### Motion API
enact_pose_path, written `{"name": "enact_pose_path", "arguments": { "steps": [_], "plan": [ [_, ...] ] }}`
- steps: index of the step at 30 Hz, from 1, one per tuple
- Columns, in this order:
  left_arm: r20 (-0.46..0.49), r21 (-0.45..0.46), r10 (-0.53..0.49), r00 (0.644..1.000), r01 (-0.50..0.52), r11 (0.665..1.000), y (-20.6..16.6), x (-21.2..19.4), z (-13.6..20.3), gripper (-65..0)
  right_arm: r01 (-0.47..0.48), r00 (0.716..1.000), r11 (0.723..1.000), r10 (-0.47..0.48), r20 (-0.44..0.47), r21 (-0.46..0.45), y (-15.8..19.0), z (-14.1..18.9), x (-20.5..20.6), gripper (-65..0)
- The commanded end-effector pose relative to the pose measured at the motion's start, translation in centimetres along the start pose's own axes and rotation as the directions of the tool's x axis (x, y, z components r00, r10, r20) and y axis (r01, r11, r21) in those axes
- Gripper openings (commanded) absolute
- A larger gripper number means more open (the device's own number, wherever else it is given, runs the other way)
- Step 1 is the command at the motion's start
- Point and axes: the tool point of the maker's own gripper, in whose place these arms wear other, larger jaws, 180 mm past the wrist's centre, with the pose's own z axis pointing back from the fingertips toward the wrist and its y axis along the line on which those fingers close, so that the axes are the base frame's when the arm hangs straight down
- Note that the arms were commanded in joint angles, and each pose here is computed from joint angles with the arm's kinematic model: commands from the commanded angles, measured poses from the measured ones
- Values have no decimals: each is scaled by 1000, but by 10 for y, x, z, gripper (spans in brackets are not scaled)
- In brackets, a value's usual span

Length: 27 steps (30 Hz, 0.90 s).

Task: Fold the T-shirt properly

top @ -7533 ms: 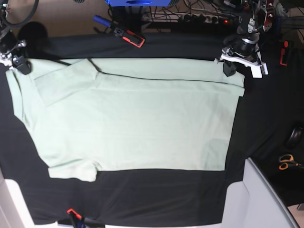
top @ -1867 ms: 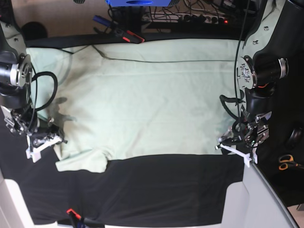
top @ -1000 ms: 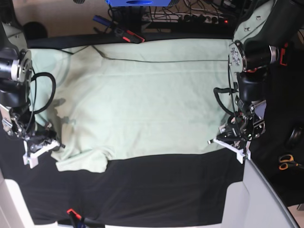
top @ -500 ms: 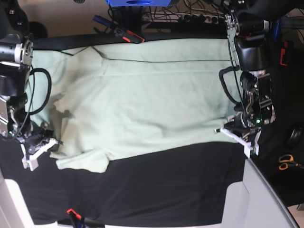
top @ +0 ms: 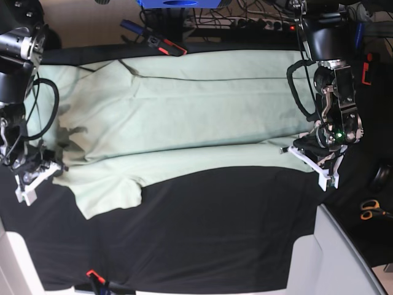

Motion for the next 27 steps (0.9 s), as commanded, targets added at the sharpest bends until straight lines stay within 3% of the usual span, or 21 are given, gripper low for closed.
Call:
{"name": "enact_pose_path", "arguments": {
  "steps": [1,9,12,14,16,18,22,27],
  "plan": [
    [27,14,-13,1000,12,1000,5,8,4,-650,-14,999,1000,14,39,-1,-2,7,19,-650],
    [-35,29,-18,999,19,999,12,-24,5,-650,-10,999,1000,10,-52,1,-2,7,1,-643],
    [-45,31,-16,999,18,999,14,-27,4,-650,46,998,999,-46,-38,-7,-11,13,1,-551],
    [-44,42,-24,999,26,999,20,-26,4,-643,95,995,995,-95,-18,1,-13,14,2,-425],
    [-43,42,-24,999,26,999,20,-25,5,-574,100,995,995,-100,17,-4,-16,20,11,-302],
    [-36,46,-23,999,25,999,21,-23,6,-464,92,995,996,-92,32,-8,-17,23,16,-219],
    [-33,46,-23,999,24,999,21,-21,6,-348,80,995,997,-80,65,0,-11,24,37,-196],
    [-22,49,-13,1000,14,999,23,-16,6,-341,123,990,992,-125,67,40,-5,13,57,-196]
  ]
}}
